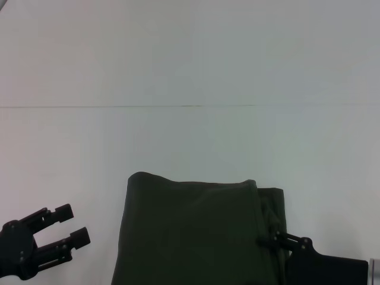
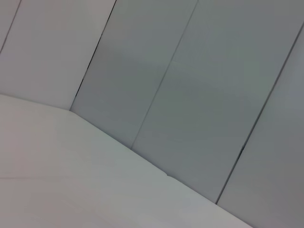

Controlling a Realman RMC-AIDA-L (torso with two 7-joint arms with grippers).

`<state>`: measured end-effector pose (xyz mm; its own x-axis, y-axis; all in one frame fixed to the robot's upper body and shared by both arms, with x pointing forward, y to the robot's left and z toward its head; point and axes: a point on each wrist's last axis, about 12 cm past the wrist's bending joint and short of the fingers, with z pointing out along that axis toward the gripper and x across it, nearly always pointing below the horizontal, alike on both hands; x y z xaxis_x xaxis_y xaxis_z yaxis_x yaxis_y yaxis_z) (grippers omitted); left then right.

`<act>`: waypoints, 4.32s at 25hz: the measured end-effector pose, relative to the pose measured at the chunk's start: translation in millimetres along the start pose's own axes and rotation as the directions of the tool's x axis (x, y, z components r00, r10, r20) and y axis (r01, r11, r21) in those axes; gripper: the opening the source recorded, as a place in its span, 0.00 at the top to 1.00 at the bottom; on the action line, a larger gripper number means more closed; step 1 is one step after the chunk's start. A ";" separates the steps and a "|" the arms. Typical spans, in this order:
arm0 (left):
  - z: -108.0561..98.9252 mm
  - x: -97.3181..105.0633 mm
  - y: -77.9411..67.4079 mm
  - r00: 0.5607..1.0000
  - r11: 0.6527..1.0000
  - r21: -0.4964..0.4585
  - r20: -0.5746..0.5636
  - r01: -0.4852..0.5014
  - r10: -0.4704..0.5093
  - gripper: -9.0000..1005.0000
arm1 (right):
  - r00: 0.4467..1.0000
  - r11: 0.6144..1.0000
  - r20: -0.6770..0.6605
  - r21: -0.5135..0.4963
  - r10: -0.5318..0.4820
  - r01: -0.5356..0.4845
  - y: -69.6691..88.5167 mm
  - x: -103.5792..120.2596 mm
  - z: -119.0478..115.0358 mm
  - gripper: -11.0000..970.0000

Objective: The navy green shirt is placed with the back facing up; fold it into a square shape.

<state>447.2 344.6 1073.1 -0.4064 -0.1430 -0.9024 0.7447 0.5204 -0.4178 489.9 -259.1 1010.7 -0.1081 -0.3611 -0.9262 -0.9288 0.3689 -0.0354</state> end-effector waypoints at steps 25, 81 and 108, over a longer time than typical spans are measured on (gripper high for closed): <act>19.5 -24.7 16.6 0.938 0.939 0.005 -0.042 0.345 -0.344 0.16 | 0.970 0.998 0.236 0.034 0.048 -0.057 0.8 -18.5 -24.7 0.06; 163.0 -52.9 59.1 0.670 0.806 -0.433 -0.460 0.403 -0.582 0.16 | 0.973 1.000 0.228 -0.003 0.031 -0.031 8.6 -15.7 -26.4 0.05; 163.8 -54.2 61.8 0.722 0.834 -0.413 -0.438 0.367 -0.535 0.86 | 0.975 1.000 0.219 0.002 0.021 -0.022 3.3 -19.1 -20.2 0.05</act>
<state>602.0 246.6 1079.0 -0.9241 -0.0126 -0.3819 0.2531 0.7287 -0.6364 481.7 -268.2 1035.9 -0.0470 -0.1566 -0.9865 -0.9255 0.3784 -0.0159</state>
